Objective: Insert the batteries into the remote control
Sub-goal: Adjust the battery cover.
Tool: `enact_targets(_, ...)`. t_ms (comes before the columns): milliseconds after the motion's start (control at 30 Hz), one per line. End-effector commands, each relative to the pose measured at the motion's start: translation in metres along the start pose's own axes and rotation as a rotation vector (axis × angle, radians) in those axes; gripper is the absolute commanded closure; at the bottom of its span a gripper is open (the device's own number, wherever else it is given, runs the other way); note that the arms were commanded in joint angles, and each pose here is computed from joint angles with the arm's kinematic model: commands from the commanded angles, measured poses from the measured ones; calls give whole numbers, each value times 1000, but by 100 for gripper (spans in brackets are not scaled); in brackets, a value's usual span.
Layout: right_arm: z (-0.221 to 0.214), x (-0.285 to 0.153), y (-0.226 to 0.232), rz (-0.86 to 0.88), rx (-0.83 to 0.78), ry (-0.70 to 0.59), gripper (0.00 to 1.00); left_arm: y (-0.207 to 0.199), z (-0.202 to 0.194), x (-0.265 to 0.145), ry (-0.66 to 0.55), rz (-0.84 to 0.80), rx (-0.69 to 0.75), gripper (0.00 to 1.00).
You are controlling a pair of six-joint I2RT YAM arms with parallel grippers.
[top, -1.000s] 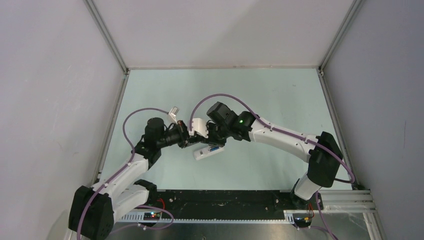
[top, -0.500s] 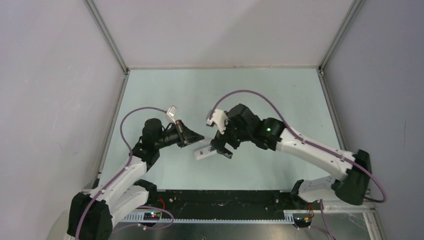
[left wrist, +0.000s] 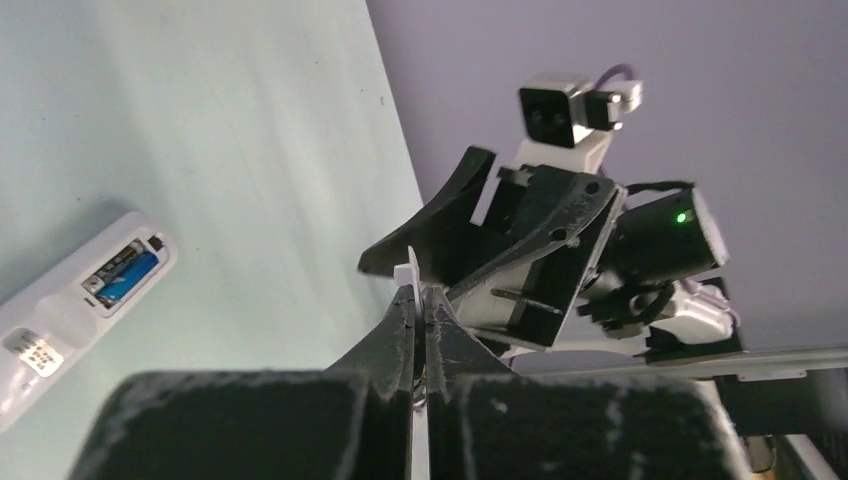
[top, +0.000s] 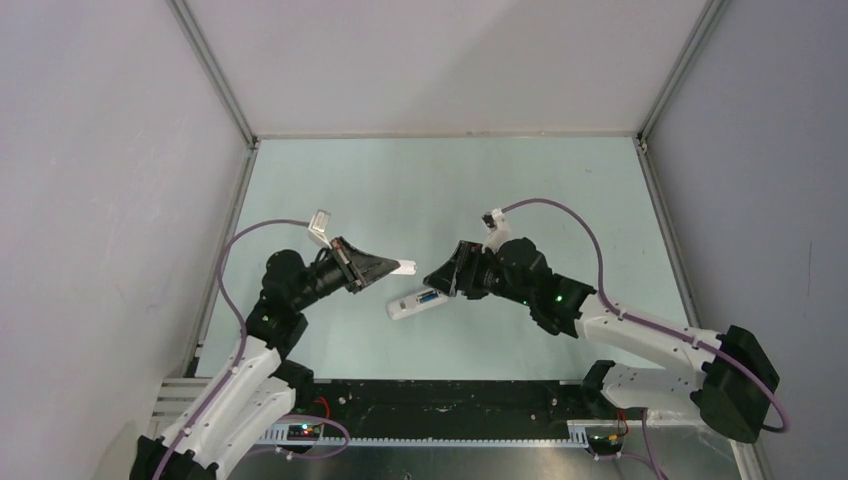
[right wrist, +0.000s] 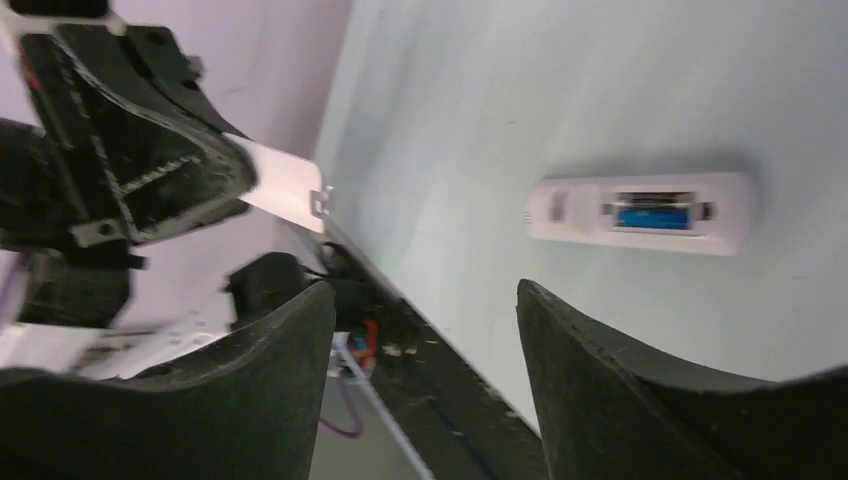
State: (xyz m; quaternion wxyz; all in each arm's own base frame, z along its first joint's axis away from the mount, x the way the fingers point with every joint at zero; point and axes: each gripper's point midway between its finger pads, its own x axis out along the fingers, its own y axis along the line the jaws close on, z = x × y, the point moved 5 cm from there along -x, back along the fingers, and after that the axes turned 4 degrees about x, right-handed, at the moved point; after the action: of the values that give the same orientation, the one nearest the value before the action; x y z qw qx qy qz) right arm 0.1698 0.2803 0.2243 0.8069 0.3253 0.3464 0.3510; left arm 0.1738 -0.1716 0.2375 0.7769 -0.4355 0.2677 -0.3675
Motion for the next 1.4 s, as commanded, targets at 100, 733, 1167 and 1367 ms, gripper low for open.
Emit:
enact_targets(100,31,2,74,310,294,-175,38,-9,2,-7,-62,4,-173,100)
enact_targets(733,30,19,68,307,399,-130,42,-23,2,-18,-78,-13,-246,100)
enact_targets(1167,21,31,78,406,486,-38,58,-31,4,-21,-83,-35,-240,100)
enact_targets(1367,20,31,79,407,498,-24,74,-30,3,-21,-84,-35,-237,100)
